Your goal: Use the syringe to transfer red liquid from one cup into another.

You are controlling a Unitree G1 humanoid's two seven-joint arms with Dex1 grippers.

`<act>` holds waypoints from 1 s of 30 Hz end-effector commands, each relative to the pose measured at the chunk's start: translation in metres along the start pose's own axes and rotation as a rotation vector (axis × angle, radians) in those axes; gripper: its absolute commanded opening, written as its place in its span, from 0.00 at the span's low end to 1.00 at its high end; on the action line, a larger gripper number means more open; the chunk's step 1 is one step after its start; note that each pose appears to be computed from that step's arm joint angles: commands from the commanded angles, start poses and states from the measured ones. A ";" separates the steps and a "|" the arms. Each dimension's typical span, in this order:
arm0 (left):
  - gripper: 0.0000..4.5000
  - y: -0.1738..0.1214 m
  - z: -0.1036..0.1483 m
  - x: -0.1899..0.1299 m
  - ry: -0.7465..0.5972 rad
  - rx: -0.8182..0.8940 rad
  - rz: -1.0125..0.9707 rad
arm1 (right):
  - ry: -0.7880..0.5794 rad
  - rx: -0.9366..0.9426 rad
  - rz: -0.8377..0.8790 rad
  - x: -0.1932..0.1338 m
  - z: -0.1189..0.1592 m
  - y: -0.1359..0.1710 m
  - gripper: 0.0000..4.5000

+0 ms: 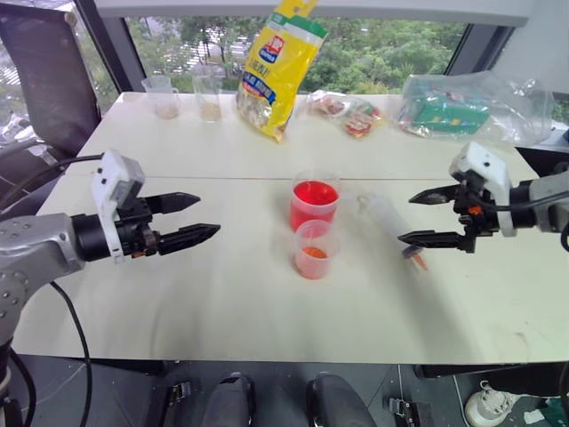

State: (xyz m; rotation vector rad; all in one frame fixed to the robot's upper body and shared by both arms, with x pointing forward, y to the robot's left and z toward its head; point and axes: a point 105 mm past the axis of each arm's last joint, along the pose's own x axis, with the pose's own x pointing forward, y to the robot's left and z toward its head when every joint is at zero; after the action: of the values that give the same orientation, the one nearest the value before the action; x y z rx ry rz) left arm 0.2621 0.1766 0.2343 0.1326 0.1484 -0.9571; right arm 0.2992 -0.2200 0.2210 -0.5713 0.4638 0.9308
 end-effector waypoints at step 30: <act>0.86 0.006 0.016 0.017 -0.082 0.069 -0.052 | 0.014 0.058 -0.162 0.011 0.015 -0.024 0.99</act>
State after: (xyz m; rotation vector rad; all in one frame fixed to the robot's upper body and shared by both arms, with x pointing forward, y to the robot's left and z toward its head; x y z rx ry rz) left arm 0.2791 0.1665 0.2380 0.1266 0.0868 -1.0083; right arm 0.3185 -0.2132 0.2244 -0.5731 0.4469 0.8180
